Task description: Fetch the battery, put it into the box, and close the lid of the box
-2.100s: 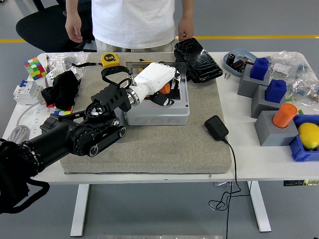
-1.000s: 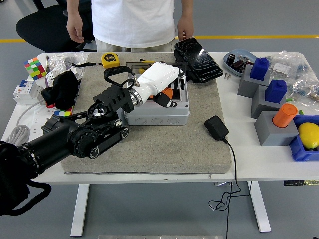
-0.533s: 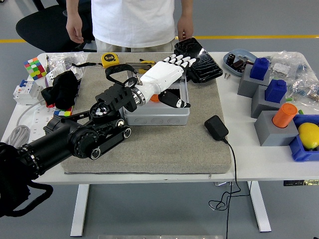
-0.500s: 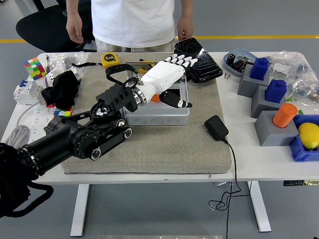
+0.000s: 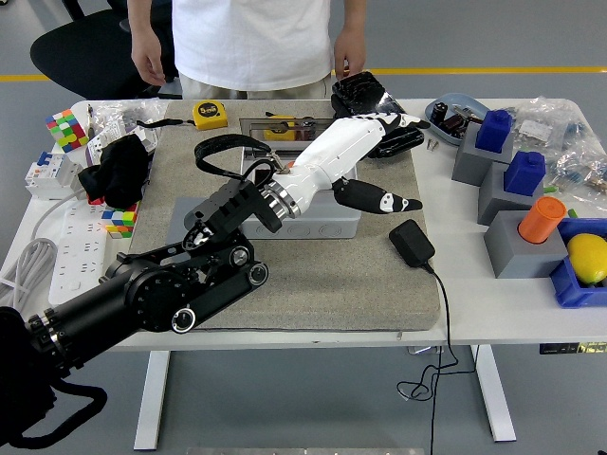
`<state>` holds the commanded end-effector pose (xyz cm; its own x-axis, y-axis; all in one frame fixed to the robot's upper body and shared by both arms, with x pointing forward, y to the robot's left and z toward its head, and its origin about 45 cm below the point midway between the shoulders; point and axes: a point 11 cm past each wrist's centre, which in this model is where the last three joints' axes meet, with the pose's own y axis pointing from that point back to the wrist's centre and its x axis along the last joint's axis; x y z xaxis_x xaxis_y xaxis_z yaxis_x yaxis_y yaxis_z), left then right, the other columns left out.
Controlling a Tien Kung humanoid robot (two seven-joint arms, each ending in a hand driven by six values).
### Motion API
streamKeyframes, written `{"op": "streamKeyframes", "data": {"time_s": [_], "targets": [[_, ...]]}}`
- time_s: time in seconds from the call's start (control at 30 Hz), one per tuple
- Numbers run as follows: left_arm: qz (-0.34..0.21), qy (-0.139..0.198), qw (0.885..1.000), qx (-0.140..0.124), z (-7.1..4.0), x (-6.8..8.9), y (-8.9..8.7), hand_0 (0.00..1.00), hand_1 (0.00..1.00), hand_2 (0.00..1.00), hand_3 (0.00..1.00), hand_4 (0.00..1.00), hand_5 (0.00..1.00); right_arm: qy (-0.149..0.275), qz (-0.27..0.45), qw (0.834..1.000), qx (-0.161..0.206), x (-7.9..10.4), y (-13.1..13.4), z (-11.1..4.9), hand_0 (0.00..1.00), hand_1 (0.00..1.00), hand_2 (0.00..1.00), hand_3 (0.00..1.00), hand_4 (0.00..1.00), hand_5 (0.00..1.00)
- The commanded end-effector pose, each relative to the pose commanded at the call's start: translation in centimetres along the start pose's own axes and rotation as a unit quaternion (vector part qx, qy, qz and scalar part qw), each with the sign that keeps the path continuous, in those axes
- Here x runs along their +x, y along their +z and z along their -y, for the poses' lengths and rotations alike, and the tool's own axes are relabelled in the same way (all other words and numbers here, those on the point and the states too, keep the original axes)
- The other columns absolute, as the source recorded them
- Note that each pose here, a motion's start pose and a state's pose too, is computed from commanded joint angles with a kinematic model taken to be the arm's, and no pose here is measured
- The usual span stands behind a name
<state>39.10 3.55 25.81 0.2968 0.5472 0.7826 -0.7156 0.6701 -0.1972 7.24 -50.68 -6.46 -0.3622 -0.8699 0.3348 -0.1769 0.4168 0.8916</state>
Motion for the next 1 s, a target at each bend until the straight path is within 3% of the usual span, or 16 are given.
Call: {"op": "streamKeyframes", "data": {"time_s": [0.07,0.1,0.27,0.3,0.57,0.77,1.0], "targets": [[-0.007,-0.001,1.0,0.007,-0.5,-0.2,-0.2,0.405,0.547,0.558,0.556,0.998,0.39,0.0,0.001,1.0,0.0,0.0,0.1,0.0,0.575,0.625,0.654,0.548,0.942,0.488],[-0.008,-0.003,1.0,0.016,-1.0,-0.1,-0.8,0.448,0.581,0.582,0.548,0.998,0.395,0.0,0.001,1.0,-0.001,0.1,0.1,0.0,0.575,0.625,0.654,0.548,0.942,0.487],[0.0,-0.005,0.998,0.055,-3.3,0.5,-3.5,0.448,0.581,0.582,0.548,0.998,0.395,0.001,0.002,1.0,-0.002,0.2,0.3,0.0,0.575,0.625,0.654,0.548,0.942,0.487],[0.001,-0.006,0.998,0.064,-3.8,0.5,-4.1,0.541,0.639,0.629,0.594,0.998,0.413,0.002,0.002,1.0,-0.001,0.2,0.2,0.0,0.575,0.625,0.654,0.548,0.942,0.488],[0.012,-0.013,0.994,0.109,-6.5,0.9,-7.3,0.543,0.639,0.631,0.591,0.998,0.421,0.002,0.005,1.0,0.001,0.3,0.0,0.0,0.575,0.625,0.654,0.548,0.942,0.487],[0.022,-0.017,0.991,0.129,-7.5,1.0,-8.8,0.54,0.645,0.636,0.602,0.998,0.426,0.003,0.005,1.0,0.0,0.4,0.1,0.0,0.575,0.625,0.654,0.548,0.942,0.487],[0.024,-0.013,0.99,0.136,-7.6,1.0,-9.4,0.552,0.644,0.635,0.603,0.998,0.426,0.002,0.004,1.0,0.001,0.2,0.1,0.0,0.576,0.626,0.654,0.548,0.942,0.487]]}}
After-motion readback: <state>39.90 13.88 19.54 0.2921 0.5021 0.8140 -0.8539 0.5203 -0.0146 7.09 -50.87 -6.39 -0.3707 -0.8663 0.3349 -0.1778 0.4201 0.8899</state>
